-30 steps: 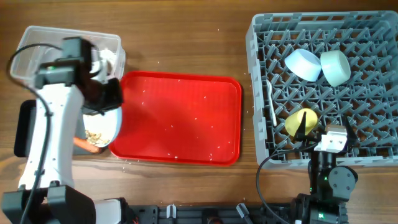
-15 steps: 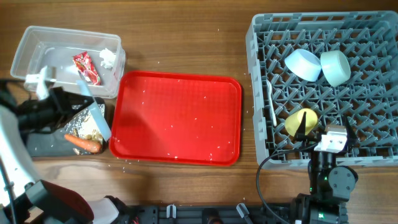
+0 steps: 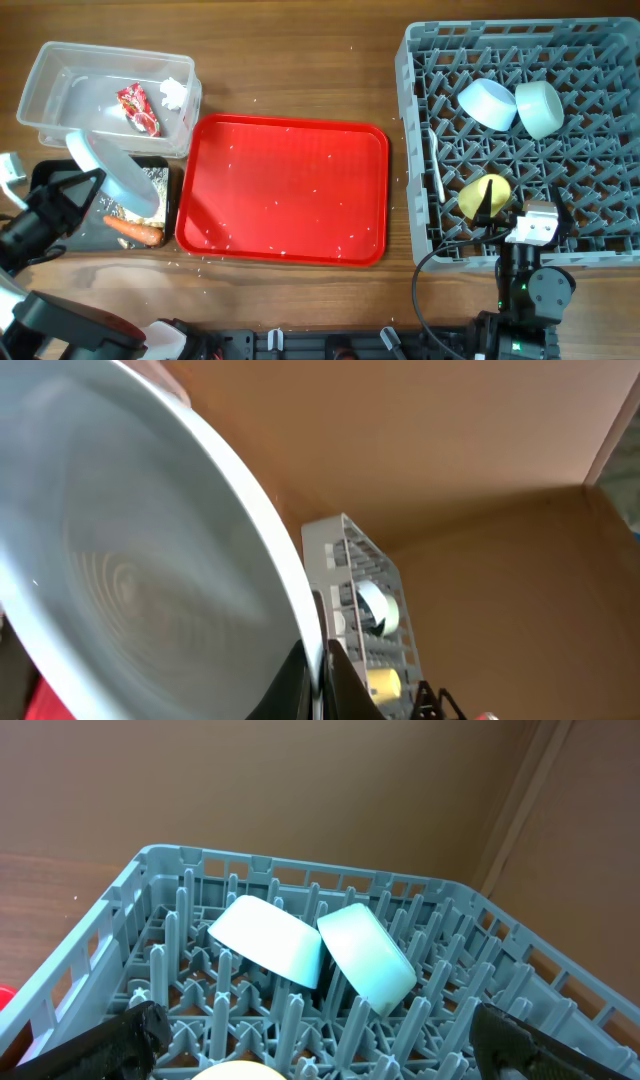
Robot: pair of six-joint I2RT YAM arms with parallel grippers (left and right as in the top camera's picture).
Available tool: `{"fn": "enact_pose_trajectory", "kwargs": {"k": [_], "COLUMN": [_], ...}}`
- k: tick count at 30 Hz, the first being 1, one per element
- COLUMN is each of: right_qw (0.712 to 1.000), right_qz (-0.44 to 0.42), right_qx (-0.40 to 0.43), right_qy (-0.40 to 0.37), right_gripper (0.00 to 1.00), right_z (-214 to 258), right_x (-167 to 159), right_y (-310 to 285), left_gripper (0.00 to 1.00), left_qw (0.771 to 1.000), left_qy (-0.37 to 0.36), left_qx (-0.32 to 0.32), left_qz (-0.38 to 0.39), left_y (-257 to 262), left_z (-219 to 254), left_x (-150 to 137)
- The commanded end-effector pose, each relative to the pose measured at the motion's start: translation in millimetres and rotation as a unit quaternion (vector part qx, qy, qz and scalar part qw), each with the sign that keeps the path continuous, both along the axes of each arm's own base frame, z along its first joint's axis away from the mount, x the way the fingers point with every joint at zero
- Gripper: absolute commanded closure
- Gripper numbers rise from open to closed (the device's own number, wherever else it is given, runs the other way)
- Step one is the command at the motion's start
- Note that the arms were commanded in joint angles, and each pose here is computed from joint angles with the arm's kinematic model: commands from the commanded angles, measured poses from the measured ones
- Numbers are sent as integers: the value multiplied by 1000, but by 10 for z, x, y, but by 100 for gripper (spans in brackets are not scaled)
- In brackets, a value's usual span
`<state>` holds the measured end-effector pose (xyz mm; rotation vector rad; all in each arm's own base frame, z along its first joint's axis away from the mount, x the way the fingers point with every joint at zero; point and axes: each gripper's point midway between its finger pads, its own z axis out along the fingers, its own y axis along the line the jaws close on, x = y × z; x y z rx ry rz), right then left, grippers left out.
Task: Sort waste into correct bins and load items into the dishwasher rack
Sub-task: 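Carry the plate with the left gripper and stand it in the rack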
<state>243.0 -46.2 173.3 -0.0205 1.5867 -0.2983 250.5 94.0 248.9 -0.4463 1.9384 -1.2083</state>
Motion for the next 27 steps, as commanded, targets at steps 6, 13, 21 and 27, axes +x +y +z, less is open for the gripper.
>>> {"fn": "enact_pose_trajectory", "kwargs": {"k": [6,13,21,27], "right_qw": [1000,1000,1000,1000], "right_qz": [6,6,6,6], "right_qx": [-3,-3,-3,-3], "right_qy": [-1,-1,-1,-1], "right_gripper": [0,0,0,0], "right_z": [6,6,6,6], "right_x": [2,2,2,2], "right_y": [16,16,16,16], "left_gripper": [96,96,96,96], "left_qw": [997,966,937,947], "left_qy": [-42,-48,-33,-143], "left_qx": [17,-15,24,-6], "left_qz": [-69,-255,-347,-287], "left_y": [-383,-1462,-2554,-3576], "left_z": [97,142,112,763], "left_x": [124,275,966,1416]}}
